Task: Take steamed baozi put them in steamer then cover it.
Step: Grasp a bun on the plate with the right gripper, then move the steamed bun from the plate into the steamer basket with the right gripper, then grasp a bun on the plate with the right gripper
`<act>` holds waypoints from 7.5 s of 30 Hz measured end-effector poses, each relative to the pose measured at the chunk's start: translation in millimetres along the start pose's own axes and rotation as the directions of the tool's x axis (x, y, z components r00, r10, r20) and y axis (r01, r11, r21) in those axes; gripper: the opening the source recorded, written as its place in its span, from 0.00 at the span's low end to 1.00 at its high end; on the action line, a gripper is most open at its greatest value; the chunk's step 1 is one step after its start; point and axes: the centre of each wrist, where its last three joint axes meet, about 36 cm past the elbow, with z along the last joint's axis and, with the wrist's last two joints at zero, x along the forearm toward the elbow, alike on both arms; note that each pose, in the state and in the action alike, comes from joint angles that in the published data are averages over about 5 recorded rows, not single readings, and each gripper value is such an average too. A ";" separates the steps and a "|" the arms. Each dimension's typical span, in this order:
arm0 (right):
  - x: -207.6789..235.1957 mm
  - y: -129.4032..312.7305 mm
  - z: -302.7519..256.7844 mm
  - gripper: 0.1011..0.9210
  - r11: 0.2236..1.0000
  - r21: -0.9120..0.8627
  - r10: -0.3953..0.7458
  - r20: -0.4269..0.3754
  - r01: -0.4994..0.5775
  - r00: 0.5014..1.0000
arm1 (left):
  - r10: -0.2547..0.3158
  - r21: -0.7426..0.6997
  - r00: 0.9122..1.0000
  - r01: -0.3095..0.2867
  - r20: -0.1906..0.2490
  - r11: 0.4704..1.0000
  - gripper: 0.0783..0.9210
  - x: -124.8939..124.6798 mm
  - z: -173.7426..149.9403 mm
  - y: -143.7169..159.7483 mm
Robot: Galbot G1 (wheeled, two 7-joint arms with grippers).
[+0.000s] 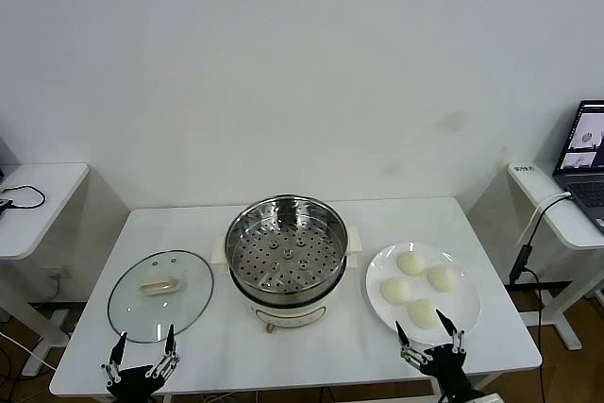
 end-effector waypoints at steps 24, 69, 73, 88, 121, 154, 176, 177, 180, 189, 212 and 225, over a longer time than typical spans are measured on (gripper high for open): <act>-128.9 -154.9 -101.3 0.88 0.498 0.840 -0.109 -0.184 0.214 0.977 | 0.056 -0.106 0.998 -0.055 0.010 0.993 0.88 -7.2 -26.5 1.6; -366.9 -135.8 -127.9 0.86 0.109 0.464 -0.226 -0.850 0.879 0.476 | 0.006 -0.164 0.997 0.007 0.078 0.986 0.88 -15.9 -30.9 16.2; -372.2 -133.9 -125.8 0.82 0.115 0.464 -0.221 -0.850 0.879 0.478 | 0.006 -0.165 0.997 0.007 0.079 0.986 0.88 -15.5 -30.4 16.1; -382.9 -126.2 -130.2 0.65 0.116 0.468 -0.210 -0.851 0.876 0.482 | 0.006 -0.161 0.997 0.008 0.083 0.987 0.88 -12.4 -31.0 15.2; -367.6 -109.5 -339.7 0.56 0.035 0.634 -0.355 -0.715 0.772 0.603 | 0.040 -0.160 0.995 -0.024 0.095 0.987 0.88 -22.2 -36.0 16.8; -409.5 122.9 -356.1 0.56 -0.640 0.657 -0.461 -0.744 0.400 0.484 | 0.005 -0.162 0.995 0.012 0.103 0.987 0.88 -24.3 -37.0 27.4; -440.6 141.6 -327.3 0.77 -0.780 0.585 -0.426 -0.756 0.221 0.497 | 0.006 -0.165 0.994 0.013 0.111 0.986 0.88 -25.8 -38.5 27.3; -441.2 141.0 -327.7 0.80 -0.781 0.585 -0.426 -0.755 0.220 0.498 | 0.006 -0.166 0.994 0.012 0.111 0.986 0.88 -25.3 -39.0 27.2; -441.9 138.4 -330.9 0.86 -0.779 0.587 -0.426 -0.754 0.221 0.501 | 0.008 -0.167 0.994 0.011 0.112 0.986 0.88 -23.9 -40.5 26.6; -422.7 119.7 -367.5 0.88 -0.687 0.644 -0.444 -0.739 0.337 0.507 | 0.007 -0.165 0.994 0.010 0.105 0.986 0.88 -21.8 -47.6 25.1; -293.5 -65.0 -346.5 0.88 -0.077 0.612 -0.296 -0.768 0.787 0.568 | 0.032 -0.207 0.997 -0.017 0.067 0.978 0.88 -35.4 -78.2 23.9; -264.4 -92.6 -259.1 0.88 0.036 0.505 -0.259 -0.829 0.862 0.496 | 0.029 -0.225 0.998 -0.016 0.053 0.974 0.88 -45.6 -76.8 27.5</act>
